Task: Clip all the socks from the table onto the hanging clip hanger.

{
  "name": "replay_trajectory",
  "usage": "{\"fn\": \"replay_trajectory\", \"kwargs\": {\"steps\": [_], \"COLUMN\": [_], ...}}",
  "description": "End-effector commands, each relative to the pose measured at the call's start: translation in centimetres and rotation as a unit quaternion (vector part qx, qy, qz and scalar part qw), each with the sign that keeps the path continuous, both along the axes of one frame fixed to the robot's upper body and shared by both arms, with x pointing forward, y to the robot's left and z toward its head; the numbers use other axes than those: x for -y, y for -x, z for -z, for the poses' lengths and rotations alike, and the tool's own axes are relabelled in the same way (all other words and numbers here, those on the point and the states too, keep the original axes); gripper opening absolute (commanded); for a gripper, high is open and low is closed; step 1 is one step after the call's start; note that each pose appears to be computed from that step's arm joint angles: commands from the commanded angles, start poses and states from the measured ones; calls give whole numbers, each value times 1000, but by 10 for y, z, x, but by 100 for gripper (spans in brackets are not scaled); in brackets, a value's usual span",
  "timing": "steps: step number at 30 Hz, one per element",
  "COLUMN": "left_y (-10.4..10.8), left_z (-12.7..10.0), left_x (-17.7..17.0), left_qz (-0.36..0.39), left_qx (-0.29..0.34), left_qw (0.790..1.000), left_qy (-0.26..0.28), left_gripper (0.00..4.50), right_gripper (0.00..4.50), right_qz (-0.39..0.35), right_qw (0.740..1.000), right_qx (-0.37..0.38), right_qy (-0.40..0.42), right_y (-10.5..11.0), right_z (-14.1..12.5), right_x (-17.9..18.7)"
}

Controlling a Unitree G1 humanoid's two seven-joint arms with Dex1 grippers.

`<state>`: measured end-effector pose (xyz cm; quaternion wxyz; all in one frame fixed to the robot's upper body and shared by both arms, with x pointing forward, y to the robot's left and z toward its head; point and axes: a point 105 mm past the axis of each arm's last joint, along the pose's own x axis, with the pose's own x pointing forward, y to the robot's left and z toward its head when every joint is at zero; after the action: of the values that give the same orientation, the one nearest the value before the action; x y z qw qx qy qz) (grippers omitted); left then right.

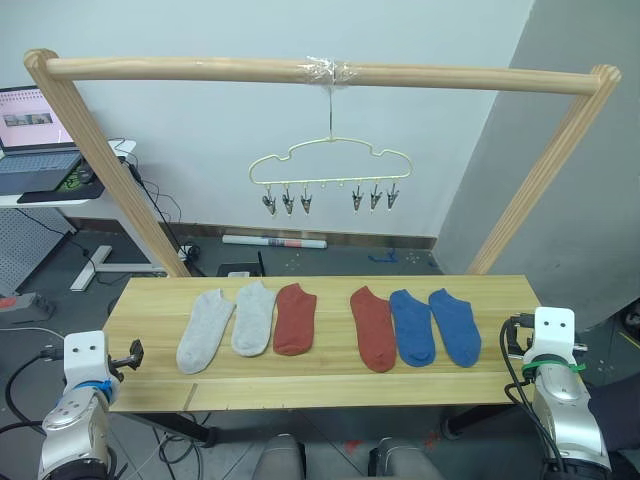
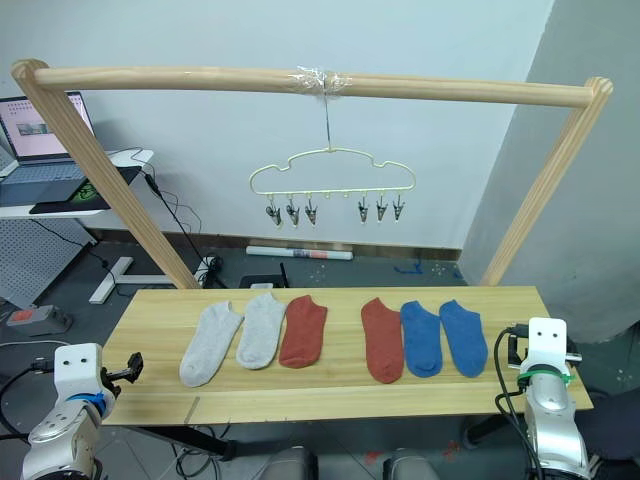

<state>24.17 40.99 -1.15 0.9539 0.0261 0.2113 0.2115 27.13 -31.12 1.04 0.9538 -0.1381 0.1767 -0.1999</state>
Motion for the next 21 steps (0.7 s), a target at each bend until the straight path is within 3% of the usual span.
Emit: {"fn": "replay_trajectory", "kwargs": {"steps": [1,6,10,15,21], "left_y": [0,4,0,-15,-42], "left_z": [-8,-2,-15,-69,-131], "left_x": [-10,-17,-18,1,60], "left_qz": [-7,-14,6,103,235], "left_qx": [10,9,39,117,184], "left_qw": [1000,1000,999,986,952], "left_qy": [-18,-25,-26,-54,-67], "left_gripper": [448,448,448,448,448], "right_gripper": [450,450,450,450,450], "right_qz": [1,-1,-14,-124,-306], "right_qw": [1000,999,999,991,950], "right_qx": [25,30,37,50,53], "right_qy": [8,12,20,27,-17], "right_y": [-6,-10,-13,-31,-53], "right_z": [-14,-18,-24,-49,-83], "right_x": [5,6,3,-24,-83]}}
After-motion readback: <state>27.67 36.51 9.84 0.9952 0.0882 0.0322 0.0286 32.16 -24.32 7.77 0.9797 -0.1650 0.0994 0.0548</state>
